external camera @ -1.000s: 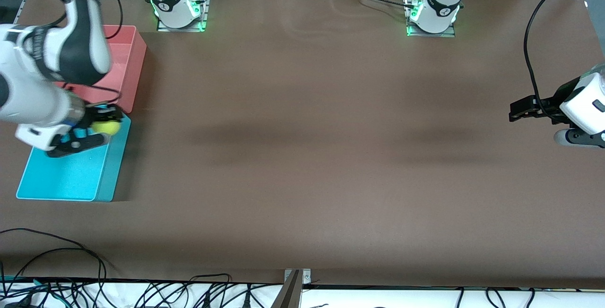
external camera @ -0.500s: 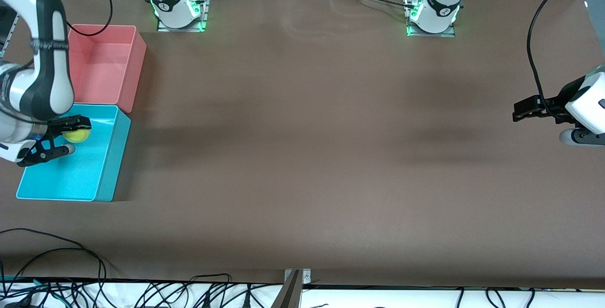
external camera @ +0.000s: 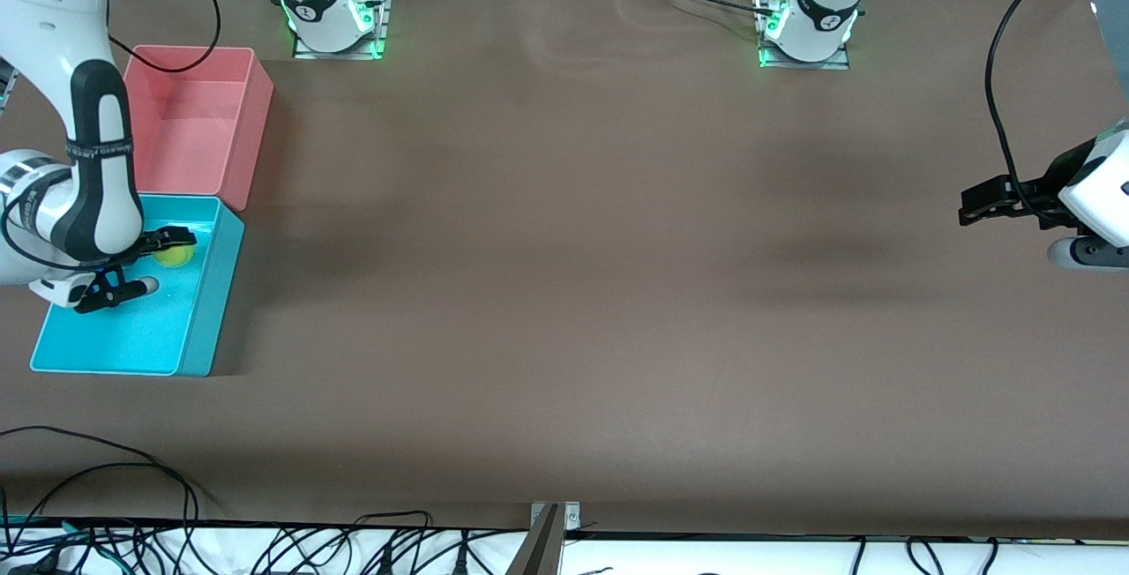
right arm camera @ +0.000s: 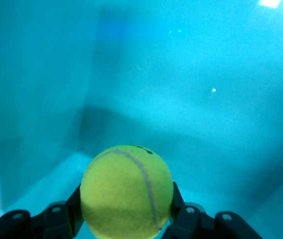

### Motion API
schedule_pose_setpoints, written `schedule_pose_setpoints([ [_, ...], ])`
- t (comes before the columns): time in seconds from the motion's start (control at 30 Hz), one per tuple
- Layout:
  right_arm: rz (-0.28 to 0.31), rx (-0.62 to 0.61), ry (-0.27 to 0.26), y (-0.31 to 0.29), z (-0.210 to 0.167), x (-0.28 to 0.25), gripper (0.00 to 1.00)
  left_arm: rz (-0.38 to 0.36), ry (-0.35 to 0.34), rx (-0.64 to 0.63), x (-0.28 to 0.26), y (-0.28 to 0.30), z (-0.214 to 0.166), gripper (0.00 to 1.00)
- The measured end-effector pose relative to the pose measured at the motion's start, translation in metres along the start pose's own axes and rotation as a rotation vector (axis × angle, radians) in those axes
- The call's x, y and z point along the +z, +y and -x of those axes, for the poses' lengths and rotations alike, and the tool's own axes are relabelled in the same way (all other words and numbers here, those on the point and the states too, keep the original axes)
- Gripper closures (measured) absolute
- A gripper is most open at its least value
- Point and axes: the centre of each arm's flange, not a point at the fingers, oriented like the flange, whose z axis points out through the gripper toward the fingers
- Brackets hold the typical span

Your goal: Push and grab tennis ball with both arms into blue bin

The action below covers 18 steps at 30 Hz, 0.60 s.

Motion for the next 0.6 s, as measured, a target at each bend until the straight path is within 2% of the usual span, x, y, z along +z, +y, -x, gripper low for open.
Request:
schedule_pose_setpoints([
  [0.17,-0.044,-0.006,0.009,0.016,0.002,0.025,0.33,-0.004,0.002,0.013,-0.005,0.009,0.004,0.00],
  [0.47,-0.061,0.003,0.009,0.016,0.000,0.035,0.33,0.049,0.001,-0.023,-0.009,0.002,0.011,0.00],
  [0.53,-0.066,0.006,0.012,0.017,0.000,0.036,0.25,0.050,-0.001,-0.034,-0.009,-0.002,0.014,0.00],
  [0.6,-0.070,0.008,0.015,0.016,-0.001,0.036,0.21,0.047,-0.006,-0.038,-0.009,-0.003,0.018,0.00],
])
